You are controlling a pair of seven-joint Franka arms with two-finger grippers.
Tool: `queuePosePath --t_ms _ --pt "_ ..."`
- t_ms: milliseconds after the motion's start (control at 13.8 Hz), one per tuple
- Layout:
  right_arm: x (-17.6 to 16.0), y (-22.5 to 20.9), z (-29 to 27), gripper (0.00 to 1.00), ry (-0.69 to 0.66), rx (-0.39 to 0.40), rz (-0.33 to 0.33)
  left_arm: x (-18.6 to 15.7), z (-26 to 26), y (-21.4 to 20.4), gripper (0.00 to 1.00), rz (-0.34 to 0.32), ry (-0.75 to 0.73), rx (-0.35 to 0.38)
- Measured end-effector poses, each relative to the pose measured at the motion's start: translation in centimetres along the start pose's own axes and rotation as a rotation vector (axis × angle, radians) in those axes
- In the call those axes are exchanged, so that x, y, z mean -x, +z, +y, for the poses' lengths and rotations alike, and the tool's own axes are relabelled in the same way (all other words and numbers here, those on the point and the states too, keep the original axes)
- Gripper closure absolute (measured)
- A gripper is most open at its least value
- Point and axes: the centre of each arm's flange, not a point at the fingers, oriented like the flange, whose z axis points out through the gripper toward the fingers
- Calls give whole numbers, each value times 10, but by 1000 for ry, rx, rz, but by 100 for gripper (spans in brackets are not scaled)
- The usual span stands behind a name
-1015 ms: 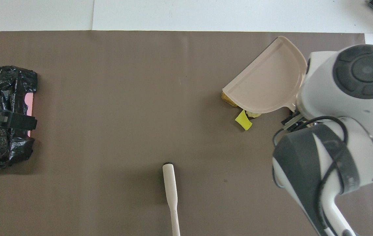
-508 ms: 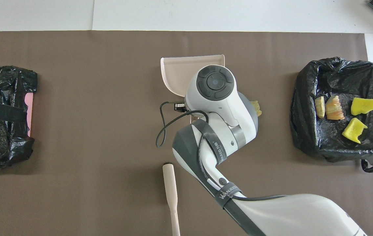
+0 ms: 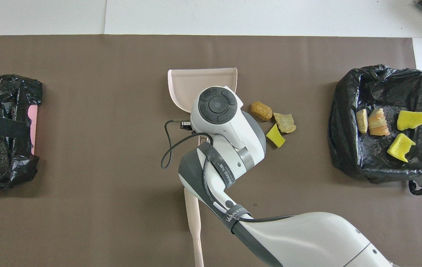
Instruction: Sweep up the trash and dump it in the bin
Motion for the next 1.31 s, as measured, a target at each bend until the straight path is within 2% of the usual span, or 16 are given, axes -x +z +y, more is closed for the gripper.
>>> queuePosePath --t_ms 218,435,653,725,870,1015,1160,1305 --pt "8 15 0 67 -7 5 -7 0 0 0 0 0 0 0" --pt "5 14 3 41 -1 4 -4 -1 7 0 0 0 13 0" --pt "-3 -1 14 6 17 10 -5 -1 13 0 0 0 25 0" --pt "-2 -13 17 0 18 20 -18 -1 14 0 0 0 25 0" --pt "8 -48 17 0 12 32 -32 -1 14 0 0 0 25 0" --pt "33 -83 21 0 -1 42 -45 -1 14 0 0 0 26 0" --pt "89 -99 22 0 -29 48 -94 -1 14 0 0 0 26 0" --pt "151 -95 14 0 -59 63 -142 -1 14 0 0 0 26 0"
